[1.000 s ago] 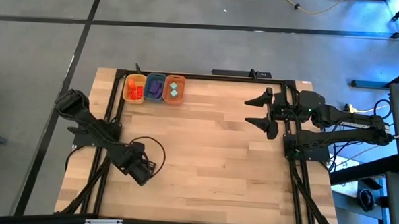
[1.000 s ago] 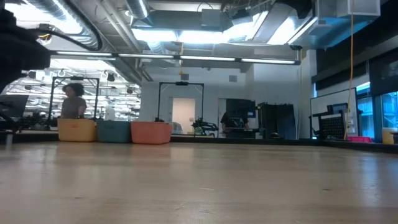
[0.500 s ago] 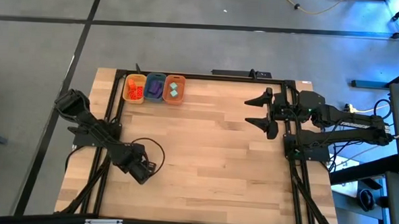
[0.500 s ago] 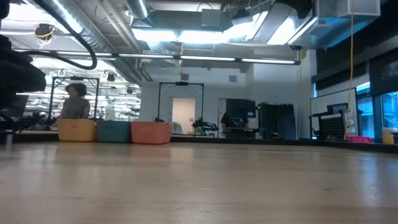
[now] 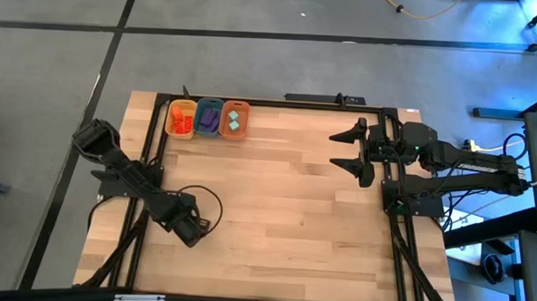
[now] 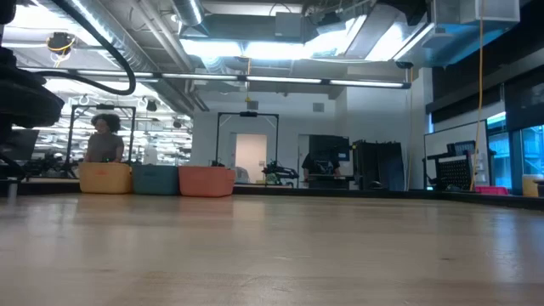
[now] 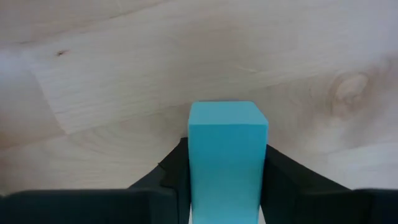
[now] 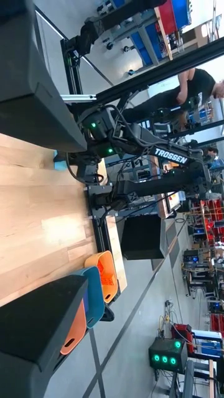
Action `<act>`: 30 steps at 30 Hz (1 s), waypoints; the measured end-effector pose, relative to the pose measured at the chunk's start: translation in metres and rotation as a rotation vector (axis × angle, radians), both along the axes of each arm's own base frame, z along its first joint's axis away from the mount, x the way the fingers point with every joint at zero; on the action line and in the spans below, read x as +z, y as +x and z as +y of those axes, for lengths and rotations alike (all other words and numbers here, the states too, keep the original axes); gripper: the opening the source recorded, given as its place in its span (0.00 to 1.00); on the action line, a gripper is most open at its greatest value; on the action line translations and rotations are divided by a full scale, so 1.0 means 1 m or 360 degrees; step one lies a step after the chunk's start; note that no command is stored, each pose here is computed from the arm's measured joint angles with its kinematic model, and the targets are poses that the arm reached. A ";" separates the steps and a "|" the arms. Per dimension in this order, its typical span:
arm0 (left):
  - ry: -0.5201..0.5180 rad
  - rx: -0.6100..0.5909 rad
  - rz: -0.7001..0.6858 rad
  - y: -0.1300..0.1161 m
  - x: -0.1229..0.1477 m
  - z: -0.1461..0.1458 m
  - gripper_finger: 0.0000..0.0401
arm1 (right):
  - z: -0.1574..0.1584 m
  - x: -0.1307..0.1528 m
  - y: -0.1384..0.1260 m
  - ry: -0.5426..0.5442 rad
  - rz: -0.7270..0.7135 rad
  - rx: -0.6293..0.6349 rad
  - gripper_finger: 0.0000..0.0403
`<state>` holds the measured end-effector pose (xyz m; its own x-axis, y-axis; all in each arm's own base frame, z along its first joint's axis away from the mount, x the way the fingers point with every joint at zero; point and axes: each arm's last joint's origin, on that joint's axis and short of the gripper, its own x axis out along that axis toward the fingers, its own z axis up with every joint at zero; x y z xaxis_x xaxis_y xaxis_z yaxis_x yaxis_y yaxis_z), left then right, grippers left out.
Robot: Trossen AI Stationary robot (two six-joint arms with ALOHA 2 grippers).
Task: Sort & place blocks by color
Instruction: Put the blue block into the orange bin
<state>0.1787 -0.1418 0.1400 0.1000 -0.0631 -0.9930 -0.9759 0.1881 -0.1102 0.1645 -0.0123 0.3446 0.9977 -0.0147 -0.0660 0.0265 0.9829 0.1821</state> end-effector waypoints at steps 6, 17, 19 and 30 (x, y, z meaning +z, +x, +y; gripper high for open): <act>-0.0003 -0.0180 -0.0218 0.000 0.021 0.007 0.30 | 0.000 0.000 0.000 0.0000 0.0000 0.0000 0.85; 0.0622 -0.0596 -0.1323 0.029 0.111 0.087 0.30 | 0.000 0.000 0.000 0.0041 -0.0003 -0.0003 0.85; 0.0813 -0.0638 -0.1505 0.038 0.125 0.107 0.30 | 0.000 0.001 0.000 0.0038 -0.0015 -0.0003 0.85; 0.1673 -0.0838 -0.2263 0.048 0.189 0.168 0.30 | -0.001 0.007 0.009 0.0027 -0.0154 -0.0001 0.85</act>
<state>0.2266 0.0262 0.3293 0.9739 0.1534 0.1674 -0.0872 0.9335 -0.3479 0.1740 -0.0131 0.3521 0.9994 -0.0147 0.0305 0.0083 0.9797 0.2002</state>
